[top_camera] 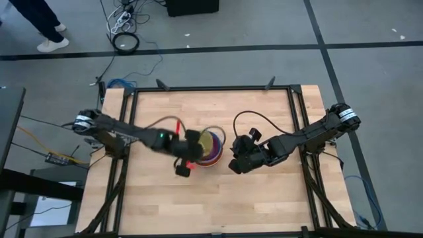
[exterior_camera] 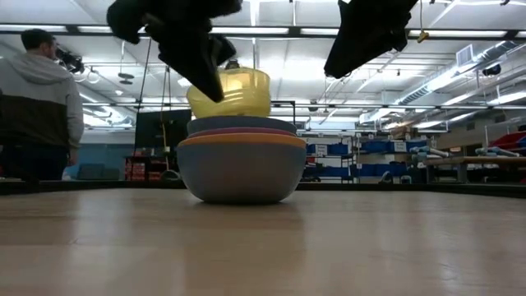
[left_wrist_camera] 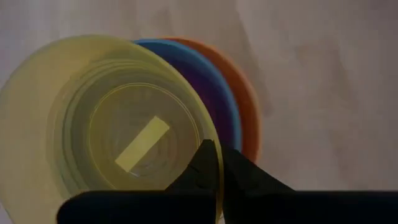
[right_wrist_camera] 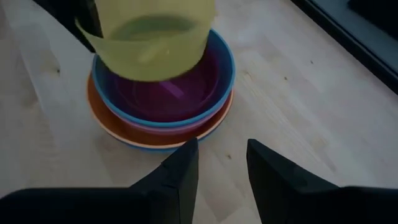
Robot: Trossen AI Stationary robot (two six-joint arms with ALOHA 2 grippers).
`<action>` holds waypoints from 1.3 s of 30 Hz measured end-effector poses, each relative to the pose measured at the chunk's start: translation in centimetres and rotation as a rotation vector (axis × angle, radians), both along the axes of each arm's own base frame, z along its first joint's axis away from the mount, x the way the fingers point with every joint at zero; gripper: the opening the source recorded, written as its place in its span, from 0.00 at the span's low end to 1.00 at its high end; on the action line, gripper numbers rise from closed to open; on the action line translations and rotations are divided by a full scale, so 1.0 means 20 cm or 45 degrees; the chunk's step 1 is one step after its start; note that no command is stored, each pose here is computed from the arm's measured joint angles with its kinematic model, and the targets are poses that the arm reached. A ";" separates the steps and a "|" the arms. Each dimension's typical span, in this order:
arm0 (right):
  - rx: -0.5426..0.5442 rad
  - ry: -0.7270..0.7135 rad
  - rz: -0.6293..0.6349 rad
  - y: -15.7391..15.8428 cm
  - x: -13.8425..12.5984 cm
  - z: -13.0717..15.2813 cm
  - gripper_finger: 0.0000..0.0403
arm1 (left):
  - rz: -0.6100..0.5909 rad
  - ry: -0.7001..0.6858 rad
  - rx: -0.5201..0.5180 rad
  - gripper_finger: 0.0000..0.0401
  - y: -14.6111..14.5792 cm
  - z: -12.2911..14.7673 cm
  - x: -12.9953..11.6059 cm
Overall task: Nest bowls inside each other
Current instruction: Stack the yellow bowl on top of the purple bowl
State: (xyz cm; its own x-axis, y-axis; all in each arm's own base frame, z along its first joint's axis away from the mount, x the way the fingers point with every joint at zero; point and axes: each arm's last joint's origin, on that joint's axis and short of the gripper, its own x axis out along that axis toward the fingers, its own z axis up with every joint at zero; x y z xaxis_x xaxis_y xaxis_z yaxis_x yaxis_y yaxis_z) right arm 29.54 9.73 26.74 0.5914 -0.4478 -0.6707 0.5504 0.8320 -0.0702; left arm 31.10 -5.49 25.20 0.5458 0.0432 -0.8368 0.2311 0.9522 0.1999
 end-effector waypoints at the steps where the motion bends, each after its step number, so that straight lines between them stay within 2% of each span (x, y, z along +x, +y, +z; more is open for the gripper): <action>1: 0.000 0.000 0.000 0.00 0.00 0.00 0.31 | -0.009 0.003 -0.070 0.01 0.03 0.00 0.01; 4: 0.000 0.002 -0.001 0.00 0.00 0.00 0.31 | -0.030 0.000 -0.248 0.04 0.09 0.01 0.03; 6: -0.001 0.006 -0.002 0.00 0.00 0.00 0.31 | 0.000 -0.011 -0.293 0.06 0.11 0.01 0.03; 14: 0.014 0.002 -0.024 0.00 -0.01 0.00 0.31 | 0.111 -0.005 -0.370 0.16 0.11 0.01 0.03; 20: 0.026 -0.006 -0.036 0.00 -0.01 0.00 0.31 | 0.183 -0.071 -0.437 0.22 0.11 0.02 0.06; 29: 0.027 -0.004 -0.035 0.00 -0.01 0.00 0.31 | 0.302 -0.095 -0.523 0.23 0.11 0.03 0.07; 36: 0.028 -0.004 -0.035 0.00 -0.01 0.00 0.31 | 0.525 -0.149 -0.690 0.23 0.16 0.07 0.09; 39: 0.028 -0.004 -0.035 0.00 -0.01 0.00 0.31 | 0.564 -0.202 -0.735 0.23 0.18 0.10 0.11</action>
